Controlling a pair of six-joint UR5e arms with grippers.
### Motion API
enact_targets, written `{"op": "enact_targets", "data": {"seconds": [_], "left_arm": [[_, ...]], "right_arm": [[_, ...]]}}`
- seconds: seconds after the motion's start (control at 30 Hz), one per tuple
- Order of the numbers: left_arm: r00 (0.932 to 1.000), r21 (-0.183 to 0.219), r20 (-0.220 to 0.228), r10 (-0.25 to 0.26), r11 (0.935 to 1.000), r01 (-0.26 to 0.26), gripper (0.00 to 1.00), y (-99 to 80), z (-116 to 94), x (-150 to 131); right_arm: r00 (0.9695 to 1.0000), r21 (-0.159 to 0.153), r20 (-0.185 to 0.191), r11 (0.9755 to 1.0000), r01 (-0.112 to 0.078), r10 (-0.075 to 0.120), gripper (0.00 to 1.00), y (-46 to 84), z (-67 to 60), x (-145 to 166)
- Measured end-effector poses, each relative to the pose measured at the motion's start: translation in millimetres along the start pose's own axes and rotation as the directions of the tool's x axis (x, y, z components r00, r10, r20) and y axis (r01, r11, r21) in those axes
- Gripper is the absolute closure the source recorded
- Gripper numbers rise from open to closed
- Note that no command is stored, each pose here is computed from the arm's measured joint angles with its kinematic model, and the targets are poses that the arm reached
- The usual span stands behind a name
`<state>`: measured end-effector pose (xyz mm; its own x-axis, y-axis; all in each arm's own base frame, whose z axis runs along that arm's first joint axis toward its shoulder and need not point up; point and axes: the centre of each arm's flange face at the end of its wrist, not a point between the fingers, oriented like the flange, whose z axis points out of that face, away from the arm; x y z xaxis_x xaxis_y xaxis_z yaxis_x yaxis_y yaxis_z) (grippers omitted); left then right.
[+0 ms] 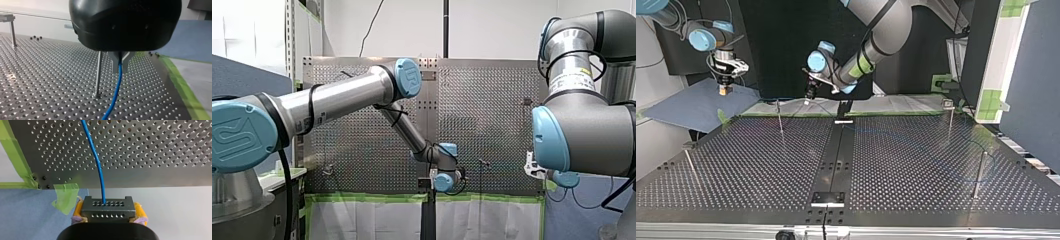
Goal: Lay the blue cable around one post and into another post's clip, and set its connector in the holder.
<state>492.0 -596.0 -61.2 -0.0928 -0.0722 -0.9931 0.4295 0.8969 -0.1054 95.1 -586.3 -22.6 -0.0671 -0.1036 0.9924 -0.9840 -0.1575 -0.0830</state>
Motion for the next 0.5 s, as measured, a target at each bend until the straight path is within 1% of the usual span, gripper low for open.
{"op": "enact_targets", "data": {"seconds": [0.27,0.5], "left_arm": [[0.9999,-0.002,0.013,-0.005,1.0000,0.005,1.00,2.6,10.5,-9.2],[0.9998,0.006,0.020,-0.006,1.0000,0.006,1.00,1.1,13.4,-12.4]], "right_arm": [[0.9999,0.002,-0.011,1.0000,0.000,0.000,1.00,0.9,4.9,3.4],[0.9998,0.019,-0.022,0.9998,0.003,-0.002,1.00,0.3,9.3,6.6]]}}
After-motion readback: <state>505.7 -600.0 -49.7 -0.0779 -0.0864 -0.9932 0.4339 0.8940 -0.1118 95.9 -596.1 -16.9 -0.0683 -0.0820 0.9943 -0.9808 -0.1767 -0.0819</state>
